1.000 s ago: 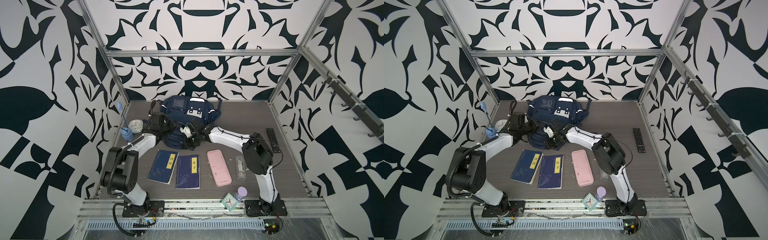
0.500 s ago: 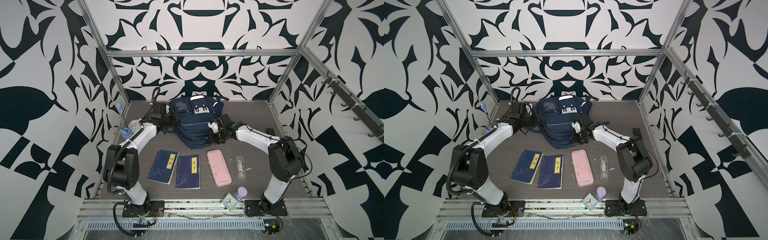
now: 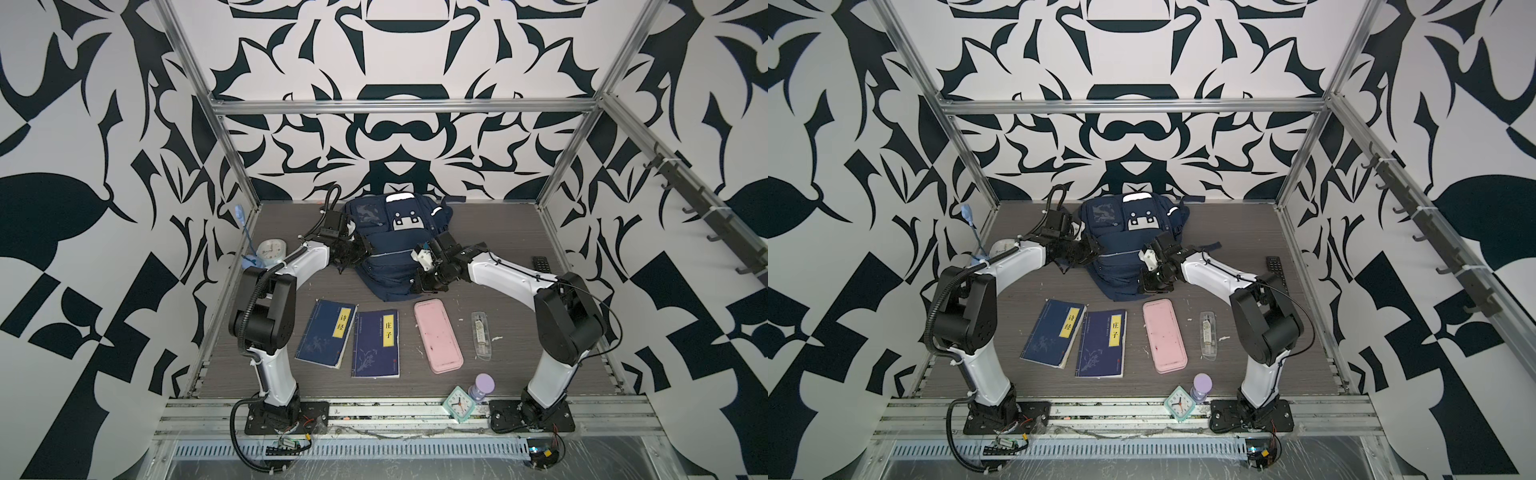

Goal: Pack the student bag

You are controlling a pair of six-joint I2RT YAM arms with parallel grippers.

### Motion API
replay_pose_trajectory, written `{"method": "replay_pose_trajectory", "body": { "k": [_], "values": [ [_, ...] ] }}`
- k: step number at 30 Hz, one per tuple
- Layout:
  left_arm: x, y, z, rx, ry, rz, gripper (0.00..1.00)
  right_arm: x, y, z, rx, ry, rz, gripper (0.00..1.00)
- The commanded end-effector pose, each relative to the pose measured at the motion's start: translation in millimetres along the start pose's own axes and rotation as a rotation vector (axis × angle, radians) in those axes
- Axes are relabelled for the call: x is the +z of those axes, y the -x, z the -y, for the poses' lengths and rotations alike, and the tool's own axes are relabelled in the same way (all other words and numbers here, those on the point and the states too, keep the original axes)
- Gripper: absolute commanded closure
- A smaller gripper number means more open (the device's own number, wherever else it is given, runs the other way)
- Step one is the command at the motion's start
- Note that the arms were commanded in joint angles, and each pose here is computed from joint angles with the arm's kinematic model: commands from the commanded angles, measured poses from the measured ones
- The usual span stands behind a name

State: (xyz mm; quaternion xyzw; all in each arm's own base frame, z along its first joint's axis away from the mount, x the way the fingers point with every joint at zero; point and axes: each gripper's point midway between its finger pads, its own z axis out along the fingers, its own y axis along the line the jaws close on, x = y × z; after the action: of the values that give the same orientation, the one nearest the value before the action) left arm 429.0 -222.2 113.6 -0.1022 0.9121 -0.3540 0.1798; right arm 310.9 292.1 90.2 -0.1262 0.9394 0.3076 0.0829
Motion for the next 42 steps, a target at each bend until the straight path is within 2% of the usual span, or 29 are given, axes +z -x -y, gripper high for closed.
{"method": "replay_pose_trajectory", "body": {
  "k": [1, 19, 27, 32, 34, 37, 42],
  "values": [
    [11, -11, 8, -0.020, -0.063, -0.040, 0.50, 10, -7, -26, -0.057, 0.060, -0.040, 1.00],
    [13, -9, 14, -0.052, -0.100, -0.010, 0.51, 63, 9, -108, -0.145, 0.149, -0.063, 1.00],
    [10, -9, 16, -0.045, -0.103, -0.009, 0.50, 82, 22, -99, -0.107, 0.121, -0.035, 1.00],
    [-8, -1, 6, 0.025, -0.007, 0.020, 0.37, 66, 19, -84, -0.102, 0.081, -0.005, 1.00],
    [-16, 4, -1, 0.055, 0.045, 0.041, 0.35, 60, 15, -78, -0.101, 0.074, -0.004, 1.00],
    [-23, 13, -8, 0.096, 0.110, 0.061, 0.35, 57, 3, -68, -0.101, 0.055, -0.022, 1.00],
    [-5, 21, -9, 0.124, 0.130, -0.001, 0.42, 54, -10, -53, -0.092, 0.025, -0.029, 1.00]
  ]
}}
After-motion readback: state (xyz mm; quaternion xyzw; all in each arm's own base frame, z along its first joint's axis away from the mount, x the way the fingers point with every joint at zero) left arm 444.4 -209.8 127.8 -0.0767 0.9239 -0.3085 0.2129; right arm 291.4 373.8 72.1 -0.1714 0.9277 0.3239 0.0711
